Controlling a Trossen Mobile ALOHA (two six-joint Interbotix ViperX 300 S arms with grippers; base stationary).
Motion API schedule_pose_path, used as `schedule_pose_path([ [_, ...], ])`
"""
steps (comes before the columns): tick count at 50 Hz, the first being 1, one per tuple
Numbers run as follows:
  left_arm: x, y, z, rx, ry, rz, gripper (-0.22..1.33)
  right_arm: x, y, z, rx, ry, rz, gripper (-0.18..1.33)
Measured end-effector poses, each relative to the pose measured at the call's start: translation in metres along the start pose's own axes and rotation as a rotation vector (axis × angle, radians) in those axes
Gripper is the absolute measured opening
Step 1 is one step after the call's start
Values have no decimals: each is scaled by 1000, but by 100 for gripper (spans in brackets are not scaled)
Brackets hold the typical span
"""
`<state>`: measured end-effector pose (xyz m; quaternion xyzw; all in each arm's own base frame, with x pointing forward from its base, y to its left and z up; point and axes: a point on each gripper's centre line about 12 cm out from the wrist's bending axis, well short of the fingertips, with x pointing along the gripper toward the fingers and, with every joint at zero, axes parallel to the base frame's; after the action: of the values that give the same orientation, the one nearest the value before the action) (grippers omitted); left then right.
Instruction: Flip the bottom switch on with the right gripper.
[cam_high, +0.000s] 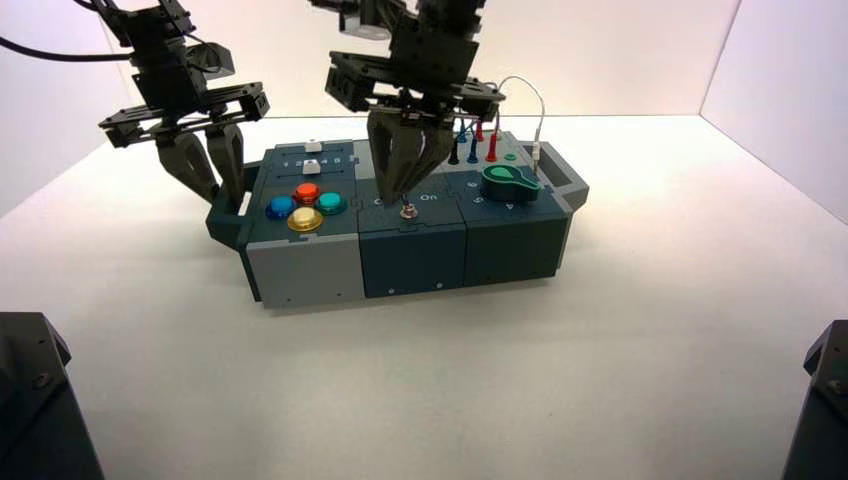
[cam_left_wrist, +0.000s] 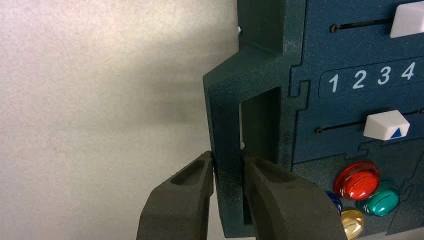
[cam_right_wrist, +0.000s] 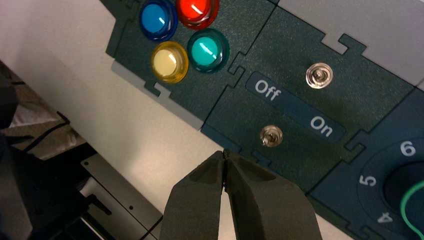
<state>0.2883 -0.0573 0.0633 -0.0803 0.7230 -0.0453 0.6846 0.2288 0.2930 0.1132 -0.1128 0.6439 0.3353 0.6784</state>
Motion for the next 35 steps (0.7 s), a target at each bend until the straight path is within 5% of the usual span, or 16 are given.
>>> schedule_pose_path([
  [35, 0, 0, 1, 4, 5, -1, 53, 9, -17, 12, 17, -7, -30, -15],
])
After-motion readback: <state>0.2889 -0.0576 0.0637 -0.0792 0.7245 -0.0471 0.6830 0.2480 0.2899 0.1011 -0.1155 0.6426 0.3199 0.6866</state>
